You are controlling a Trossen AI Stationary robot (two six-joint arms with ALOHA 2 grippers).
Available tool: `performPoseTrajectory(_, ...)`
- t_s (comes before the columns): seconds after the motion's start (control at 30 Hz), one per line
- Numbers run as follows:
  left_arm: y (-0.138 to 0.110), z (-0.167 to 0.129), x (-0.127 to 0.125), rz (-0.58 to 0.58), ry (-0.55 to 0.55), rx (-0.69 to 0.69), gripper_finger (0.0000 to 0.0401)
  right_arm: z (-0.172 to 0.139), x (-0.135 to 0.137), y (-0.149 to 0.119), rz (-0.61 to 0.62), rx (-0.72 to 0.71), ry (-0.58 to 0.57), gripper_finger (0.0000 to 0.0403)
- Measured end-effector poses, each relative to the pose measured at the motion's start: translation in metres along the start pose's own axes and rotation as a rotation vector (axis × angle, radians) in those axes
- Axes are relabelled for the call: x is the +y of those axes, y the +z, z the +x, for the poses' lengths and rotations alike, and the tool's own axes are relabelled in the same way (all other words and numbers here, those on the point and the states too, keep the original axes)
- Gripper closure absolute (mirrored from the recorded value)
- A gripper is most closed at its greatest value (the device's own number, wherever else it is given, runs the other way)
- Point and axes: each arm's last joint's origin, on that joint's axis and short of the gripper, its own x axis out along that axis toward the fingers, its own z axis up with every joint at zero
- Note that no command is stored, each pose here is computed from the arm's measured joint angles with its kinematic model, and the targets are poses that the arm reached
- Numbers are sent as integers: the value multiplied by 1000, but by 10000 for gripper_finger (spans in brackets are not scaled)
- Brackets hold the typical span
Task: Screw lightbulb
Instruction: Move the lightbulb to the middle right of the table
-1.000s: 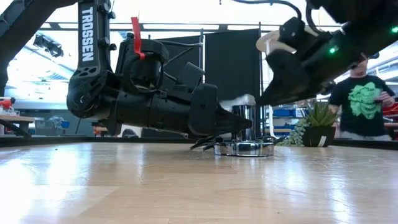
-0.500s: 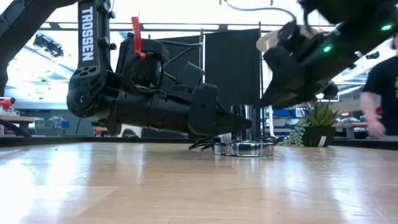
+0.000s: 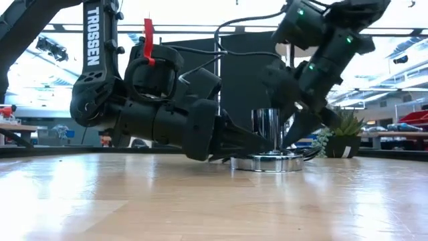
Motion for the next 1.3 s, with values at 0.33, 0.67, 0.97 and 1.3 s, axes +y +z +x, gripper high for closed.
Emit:
performPoseTrajectory(0.33, 0, 0, 2, -2, 15, 0, 160, -6, 22, 22, -7, 70, -40, 140)
performPoseTrajectory(0.67, 0, 0, 2, -17, 19, -3, 160, 10, 39, 24, -110, 142, -31, 118)
performPoseTrajectory(0.97, 0, 0, 2, -22, 19, -3, 160, 16, 32, 33, 29, 200, -12, 60)
performPoseTrajectory(1.3, 0, 0, 2, -25, 21, -3, 160, 40, 14, 35, 135, 207, -146, 57)
